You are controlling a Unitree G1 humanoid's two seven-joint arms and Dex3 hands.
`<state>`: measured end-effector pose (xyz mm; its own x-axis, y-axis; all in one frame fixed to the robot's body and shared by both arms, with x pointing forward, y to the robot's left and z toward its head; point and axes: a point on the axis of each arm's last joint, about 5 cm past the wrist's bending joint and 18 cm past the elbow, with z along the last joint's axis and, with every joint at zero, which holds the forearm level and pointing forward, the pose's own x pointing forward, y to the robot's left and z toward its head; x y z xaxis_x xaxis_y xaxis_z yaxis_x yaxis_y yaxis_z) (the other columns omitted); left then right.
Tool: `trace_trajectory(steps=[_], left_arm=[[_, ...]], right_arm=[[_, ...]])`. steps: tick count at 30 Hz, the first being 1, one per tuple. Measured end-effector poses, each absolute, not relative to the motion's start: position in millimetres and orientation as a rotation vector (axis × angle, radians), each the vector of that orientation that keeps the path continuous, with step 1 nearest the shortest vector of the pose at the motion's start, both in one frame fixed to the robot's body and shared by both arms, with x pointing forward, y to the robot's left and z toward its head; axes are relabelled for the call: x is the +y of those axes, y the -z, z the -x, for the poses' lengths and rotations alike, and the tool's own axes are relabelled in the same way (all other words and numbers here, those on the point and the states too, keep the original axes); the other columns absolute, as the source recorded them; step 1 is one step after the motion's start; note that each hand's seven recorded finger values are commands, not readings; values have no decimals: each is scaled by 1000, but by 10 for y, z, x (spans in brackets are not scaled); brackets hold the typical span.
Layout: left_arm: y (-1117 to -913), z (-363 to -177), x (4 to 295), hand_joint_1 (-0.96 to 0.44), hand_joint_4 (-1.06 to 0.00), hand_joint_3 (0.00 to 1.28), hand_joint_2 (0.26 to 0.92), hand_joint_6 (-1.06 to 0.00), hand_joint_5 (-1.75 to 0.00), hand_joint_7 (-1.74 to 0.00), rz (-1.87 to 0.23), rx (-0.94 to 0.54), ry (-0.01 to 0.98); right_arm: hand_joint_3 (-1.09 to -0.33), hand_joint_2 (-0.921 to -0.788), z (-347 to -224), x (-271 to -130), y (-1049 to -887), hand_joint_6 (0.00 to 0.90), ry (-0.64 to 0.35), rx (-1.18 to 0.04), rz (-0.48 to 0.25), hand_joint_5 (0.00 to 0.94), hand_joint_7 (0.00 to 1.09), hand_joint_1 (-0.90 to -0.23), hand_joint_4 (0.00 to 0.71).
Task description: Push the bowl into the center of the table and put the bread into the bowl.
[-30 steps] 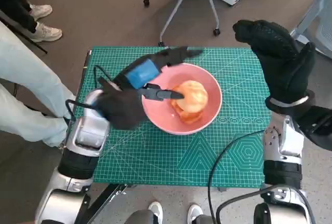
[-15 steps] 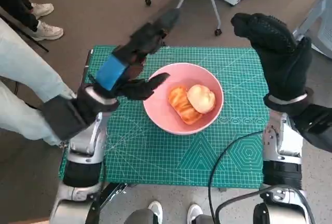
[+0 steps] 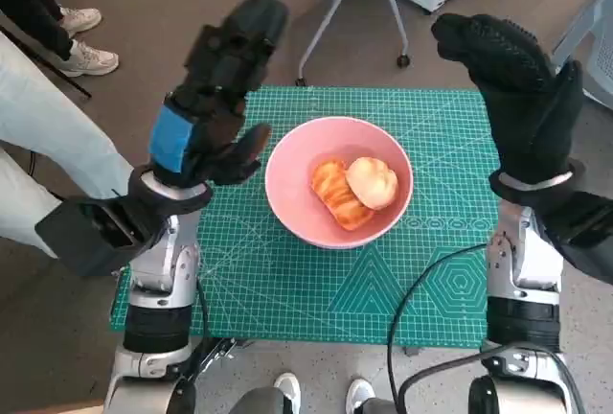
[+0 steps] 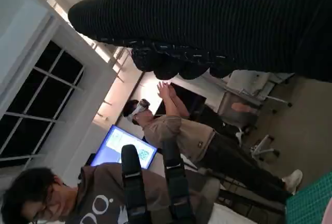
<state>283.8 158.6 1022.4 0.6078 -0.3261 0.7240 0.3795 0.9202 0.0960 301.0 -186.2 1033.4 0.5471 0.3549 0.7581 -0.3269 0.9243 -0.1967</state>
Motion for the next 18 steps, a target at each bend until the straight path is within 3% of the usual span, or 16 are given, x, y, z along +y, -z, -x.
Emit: trace_trajectory(steps=[8, 18], left_arm=[[-10171, -2848, 1545, -736, -164, 503, 921, 1, -47, -548, 115, -848, 347], [-10173, -2856, 1542, -734, -169, 504, 921, 1, -38, -532, 102, -854, 343]], right_arm=[[-624, -921, -3005, -1854, -10346, 131, -405, -913, 36, 0, 341, -679, 196], [-646, -921, -2993, -1864, -10369, 146, -403, -931, 47, 1, 318, -666, 195]])
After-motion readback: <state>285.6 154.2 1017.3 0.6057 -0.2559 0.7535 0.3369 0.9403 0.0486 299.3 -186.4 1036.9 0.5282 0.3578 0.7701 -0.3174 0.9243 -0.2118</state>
